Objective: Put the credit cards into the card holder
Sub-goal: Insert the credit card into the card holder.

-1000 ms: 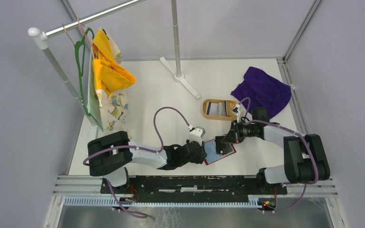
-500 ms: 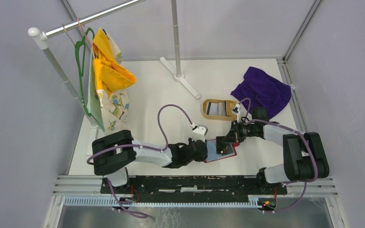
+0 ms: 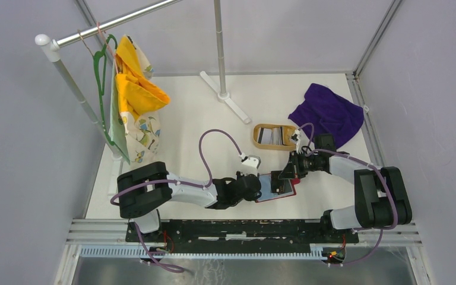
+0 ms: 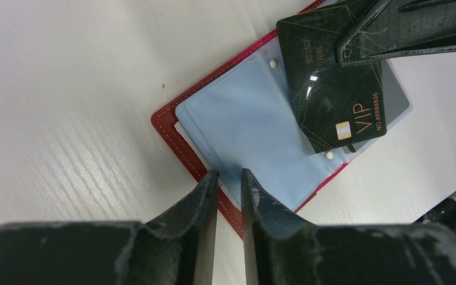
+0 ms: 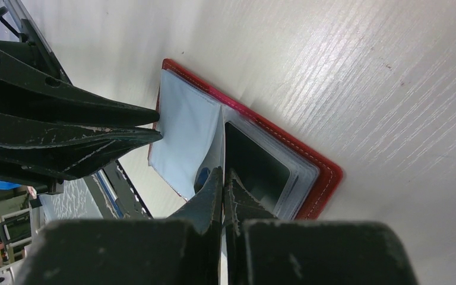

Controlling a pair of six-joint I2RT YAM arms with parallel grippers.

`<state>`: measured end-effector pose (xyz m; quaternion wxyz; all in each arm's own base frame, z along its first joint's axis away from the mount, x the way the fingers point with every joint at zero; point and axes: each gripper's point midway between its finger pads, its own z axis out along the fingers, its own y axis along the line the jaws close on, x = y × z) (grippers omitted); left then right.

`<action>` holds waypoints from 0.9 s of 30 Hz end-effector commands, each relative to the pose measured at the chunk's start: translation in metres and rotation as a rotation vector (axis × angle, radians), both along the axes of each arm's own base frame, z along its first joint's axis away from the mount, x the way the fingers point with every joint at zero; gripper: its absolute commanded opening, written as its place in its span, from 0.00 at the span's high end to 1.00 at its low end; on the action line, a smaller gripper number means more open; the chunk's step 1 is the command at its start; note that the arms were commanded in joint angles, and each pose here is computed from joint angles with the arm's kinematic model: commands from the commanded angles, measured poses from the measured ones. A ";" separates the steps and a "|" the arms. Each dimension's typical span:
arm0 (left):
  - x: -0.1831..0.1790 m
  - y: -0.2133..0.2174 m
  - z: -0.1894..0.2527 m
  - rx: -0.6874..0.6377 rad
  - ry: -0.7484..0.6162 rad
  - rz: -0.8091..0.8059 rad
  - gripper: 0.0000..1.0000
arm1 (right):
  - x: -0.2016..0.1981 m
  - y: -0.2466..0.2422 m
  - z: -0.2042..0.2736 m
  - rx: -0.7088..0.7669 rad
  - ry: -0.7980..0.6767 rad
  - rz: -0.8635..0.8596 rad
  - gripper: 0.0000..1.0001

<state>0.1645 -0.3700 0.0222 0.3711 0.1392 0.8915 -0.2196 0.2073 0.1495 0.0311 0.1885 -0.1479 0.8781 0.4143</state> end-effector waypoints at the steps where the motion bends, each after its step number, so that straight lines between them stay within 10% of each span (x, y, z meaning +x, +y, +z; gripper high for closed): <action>1: 0.007 0.009 -0.011 0.073 -0.019 0.013 0.73 | -0.002 -0.006 -0.011 -0.053 0.008 -0.016 1.00; 27: 0.008 0.004 -0.008 0.068 -0.026 -0.003 0.74 | -0.016 0.001 -0.025 -0.064 0.122 -0.020 1.00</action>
